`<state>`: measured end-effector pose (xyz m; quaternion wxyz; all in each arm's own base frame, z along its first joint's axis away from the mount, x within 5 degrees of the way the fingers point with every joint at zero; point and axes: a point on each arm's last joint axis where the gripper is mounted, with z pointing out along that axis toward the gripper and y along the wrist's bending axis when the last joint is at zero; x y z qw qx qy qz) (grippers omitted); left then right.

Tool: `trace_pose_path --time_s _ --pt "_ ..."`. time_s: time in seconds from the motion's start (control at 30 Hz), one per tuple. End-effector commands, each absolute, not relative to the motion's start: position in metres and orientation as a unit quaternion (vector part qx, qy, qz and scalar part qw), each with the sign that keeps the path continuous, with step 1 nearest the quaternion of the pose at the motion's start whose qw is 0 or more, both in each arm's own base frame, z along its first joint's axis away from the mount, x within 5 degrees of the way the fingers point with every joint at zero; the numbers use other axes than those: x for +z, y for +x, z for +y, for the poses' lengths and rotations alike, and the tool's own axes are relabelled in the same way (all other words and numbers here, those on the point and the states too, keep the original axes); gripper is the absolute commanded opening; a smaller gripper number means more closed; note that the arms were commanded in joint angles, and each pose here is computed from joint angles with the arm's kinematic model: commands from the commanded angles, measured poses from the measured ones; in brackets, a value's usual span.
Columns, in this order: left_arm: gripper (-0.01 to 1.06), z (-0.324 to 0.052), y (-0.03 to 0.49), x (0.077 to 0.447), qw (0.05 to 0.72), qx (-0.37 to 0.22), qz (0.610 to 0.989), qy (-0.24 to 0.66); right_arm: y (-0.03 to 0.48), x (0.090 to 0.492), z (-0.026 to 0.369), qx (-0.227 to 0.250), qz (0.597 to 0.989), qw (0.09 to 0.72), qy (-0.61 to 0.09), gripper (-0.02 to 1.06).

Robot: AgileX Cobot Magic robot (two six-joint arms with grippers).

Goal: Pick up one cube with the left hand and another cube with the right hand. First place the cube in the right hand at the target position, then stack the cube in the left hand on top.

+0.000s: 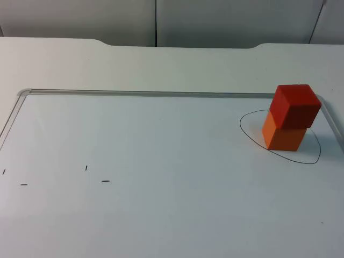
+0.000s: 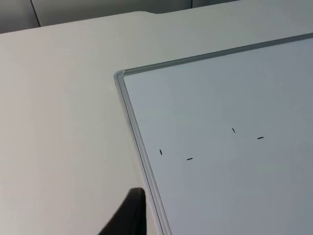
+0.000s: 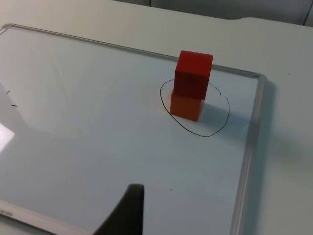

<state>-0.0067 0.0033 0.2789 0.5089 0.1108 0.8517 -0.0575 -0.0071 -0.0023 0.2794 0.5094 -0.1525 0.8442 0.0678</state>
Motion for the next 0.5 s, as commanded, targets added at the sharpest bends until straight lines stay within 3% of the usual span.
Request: trace_pose_path --time_s 0.0,0.47 --pt "1.05 0.0026 -0.0068 0.2794 0.515 -0.062 0.848 0.110 -0.0064 0.2785 -0.0021 0.069 0.842 0.513 -0.150 1.05" --pt "1.05 0.0026 -0.0068 0.2794 0.515 -0.062 0.848 0.110 -0.0057 0.2785 -0.0044 0.071 0.847 0.513 -0.121 1.05"
